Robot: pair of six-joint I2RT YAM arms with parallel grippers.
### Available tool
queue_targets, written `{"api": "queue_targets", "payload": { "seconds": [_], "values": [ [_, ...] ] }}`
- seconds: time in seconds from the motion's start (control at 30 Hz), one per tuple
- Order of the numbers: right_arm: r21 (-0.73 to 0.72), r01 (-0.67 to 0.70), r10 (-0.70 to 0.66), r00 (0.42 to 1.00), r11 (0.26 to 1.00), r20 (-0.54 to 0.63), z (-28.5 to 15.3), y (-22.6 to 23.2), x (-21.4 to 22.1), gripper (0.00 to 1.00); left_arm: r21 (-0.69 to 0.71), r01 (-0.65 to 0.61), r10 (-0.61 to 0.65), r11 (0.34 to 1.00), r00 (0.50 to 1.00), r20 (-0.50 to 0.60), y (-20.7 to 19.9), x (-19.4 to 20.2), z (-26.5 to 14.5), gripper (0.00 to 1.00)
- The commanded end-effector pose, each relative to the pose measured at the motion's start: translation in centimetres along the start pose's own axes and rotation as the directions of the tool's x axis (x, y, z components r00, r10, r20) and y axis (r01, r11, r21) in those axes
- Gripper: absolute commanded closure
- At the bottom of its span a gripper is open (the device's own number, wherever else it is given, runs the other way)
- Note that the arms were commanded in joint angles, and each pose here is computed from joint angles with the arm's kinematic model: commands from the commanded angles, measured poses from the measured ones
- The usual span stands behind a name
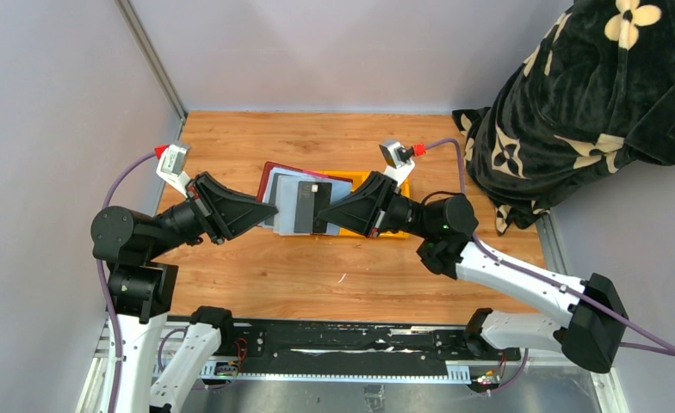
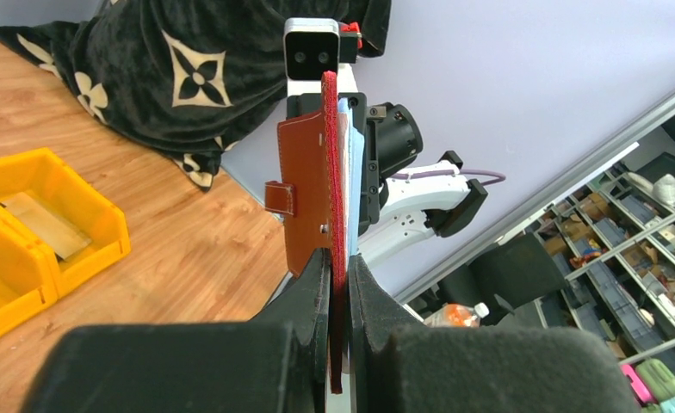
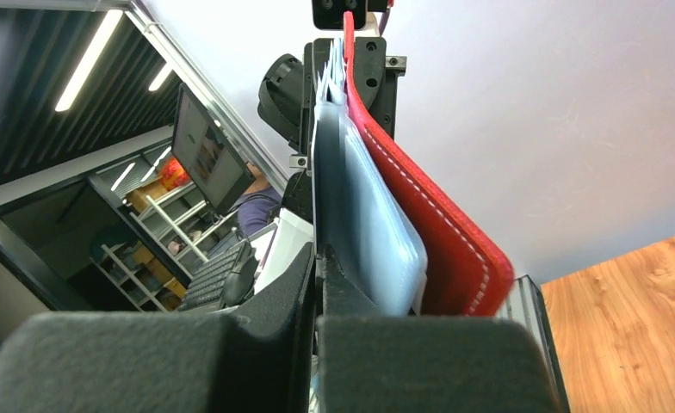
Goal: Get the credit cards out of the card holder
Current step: Remove the credit card from the card holder.
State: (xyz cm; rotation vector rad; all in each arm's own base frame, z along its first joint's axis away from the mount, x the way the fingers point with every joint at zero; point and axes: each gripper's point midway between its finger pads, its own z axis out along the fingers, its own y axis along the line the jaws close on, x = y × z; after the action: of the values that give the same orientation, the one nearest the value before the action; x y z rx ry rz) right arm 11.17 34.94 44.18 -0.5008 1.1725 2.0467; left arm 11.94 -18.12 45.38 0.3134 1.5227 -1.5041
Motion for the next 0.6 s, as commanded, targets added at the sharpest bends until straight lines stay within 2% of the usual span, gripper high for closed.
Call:
{"api": "queue_targets", "payload": {
  "seconds": [0.0,0.3,0.57],
  "values": [
    [0.017,0.046,-0.046,0.999,0.999,0.008,-1.2,0.8,0.2,1.00,0.029,-0.034,0.033,0.999,0.999,0.011,-1.2,-0.6,-0.1,1.00],
    [0.111,0.104,-0.106,0.994,0.988,0.010,-4.0,0.7,0.1,1.00,0.046,-0.055,0.055,0.997,0.998,0.006,-1.7,-0.7,-0.1,1.00],
    [0.328,0.181,-0.191,0.982,0.927,-0.002,-8.8,-0.5,-1.4,1.00,0.062,-0.082,0.083,0.995,0.997,-0.007,-2.0,-0.6,-0.1,1.00]
  ]
}}
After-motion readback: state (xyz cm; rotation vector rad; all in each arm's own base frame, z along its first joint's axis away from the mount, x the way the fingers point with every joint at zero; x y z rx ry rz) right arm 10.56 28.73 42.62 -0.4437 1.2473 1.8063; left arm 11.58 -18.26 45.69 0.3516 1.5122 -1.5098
